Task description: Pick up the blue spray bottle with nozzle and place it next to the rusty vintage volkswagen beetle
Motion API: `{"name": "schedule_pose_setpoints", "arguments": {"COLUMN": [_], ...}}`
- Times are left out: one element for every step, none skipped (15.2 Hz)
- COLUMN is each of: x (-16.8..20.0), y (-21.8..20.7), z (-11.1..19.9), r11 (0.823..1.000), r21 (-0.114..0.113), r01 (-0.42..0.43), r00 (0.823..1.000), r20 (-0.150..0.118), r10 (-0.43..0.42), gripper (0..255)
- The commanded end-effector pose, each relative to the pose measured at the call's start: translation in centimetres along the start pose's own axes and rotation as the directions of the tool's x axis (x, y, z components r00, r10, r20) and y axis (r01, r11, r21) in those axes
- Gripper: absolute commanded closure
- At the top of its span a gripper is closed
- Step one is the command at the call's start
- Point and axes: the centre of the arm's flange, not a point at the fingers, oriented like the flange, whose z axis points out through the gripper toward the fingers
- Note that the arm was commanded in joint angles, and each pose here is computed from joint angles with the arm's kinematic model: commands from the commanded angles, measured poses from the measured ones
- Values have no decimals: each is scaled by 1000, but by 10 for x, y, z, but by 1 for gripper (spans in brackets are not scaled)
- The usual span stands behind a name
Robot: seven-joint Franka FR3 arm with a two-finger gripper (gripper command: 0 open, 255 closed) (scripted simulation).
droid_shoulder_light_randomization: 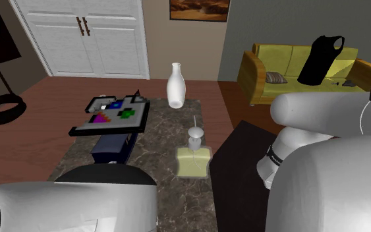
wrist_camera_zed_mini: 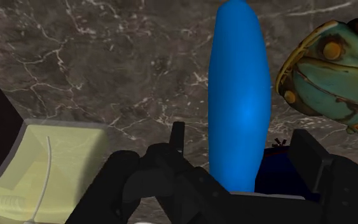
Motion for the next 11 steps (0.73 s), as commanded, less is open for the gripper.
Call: {"name": "schedule_pose_setpoints", "arguments": {"x": [0,0,0,0,0,0,0,0,0,0,0], "y": [0,0,0,0,0,0,0,0,0,0,0], "z": [0,0,0,0,-13,-26,-40,-50,-50,-50,-50], "r11": [1000,1000,1000,1000,1000,1000,1000,1000,1000,1000,1000], "r21": [0,0,0,0,0,0,0,0,0,0,0], "r01": [0,0,0,0,0,0,0,0,0,0,0], "r00": [1000,1000,1000,1000,1000,1000,1000,1000,1000,1000,1000], "r20": [0,0,0,0,0,0,0,0,0,0,0], "r10": [0,0,0,0,0,0,0,0,0,0,0], "gripper": [0,0,0,0,0,0,0,0,0,0,0]}}
